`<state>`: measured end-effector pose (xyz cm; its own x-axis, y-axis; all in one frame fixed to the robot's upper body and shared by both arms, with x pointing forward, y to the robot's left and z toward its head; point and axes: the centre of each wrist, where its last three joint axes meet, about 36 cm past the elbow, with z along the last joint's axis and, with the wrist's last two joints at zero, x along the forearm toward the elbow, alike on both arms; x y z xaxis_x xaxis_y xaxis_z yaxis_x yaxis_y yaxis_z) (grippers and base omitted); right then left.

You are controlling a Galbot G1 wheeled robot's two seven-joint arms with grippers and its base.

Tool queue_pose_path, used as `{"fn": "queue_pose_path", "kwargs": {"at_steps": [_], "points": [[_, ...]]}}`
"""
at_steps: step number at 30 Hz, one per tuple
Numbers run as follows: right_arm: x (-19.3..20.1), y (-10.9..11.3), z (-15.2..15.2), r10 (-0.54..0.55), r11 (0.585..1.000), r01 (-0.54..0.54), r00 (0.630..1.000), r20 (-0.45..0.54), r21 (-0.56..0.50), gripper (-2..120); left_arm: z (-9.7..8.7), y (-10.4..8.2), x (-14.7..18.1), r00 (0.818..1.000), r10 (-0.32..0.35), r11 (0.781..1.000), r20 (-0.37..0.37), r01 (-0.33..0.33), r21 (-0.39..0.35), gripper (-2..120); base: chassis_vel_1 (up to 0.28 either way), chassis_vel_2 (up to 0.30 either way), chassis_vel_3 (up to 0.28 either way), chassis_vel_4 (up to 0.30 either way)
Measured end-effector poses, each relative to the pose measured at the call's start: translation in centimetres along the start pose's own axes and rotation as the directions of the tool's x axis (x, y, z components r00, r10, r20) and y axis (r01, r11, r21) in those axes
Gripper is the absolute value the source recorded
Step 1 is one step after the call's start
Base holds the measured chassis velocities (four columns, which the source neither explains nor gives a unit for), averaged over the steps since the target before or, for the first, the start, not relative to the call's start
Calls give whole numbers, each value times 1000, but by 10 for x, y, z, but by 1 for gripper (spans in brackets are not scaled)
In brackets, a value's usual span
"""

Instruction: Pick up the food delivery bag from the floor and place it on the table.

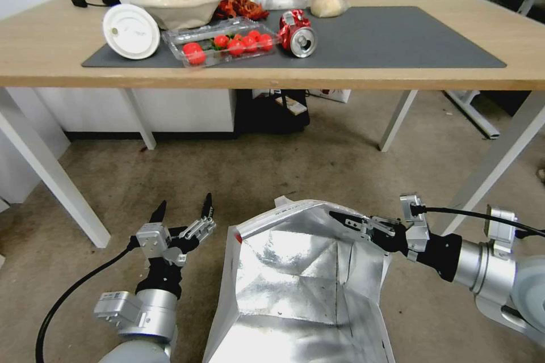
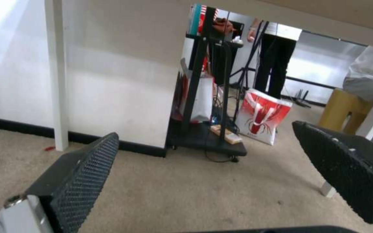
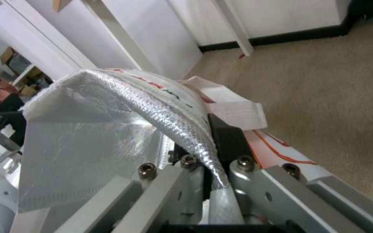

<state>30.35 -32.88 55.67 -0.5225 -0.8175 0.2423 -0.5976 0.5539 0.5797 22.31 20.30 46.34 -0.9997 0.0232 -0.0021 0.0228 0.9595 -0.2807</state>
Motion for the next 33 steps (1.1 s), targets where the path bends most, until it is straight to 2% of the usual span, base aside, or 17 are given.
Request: {"fn": "queue_pose_path", "kwargs": {"at_steps": [33], "points": [[2,4,3,-8,1000,8,1000,10,2,0,-2,0,0,1000,-10,1000,3,11,-5,100,0,0,0,0]]}}
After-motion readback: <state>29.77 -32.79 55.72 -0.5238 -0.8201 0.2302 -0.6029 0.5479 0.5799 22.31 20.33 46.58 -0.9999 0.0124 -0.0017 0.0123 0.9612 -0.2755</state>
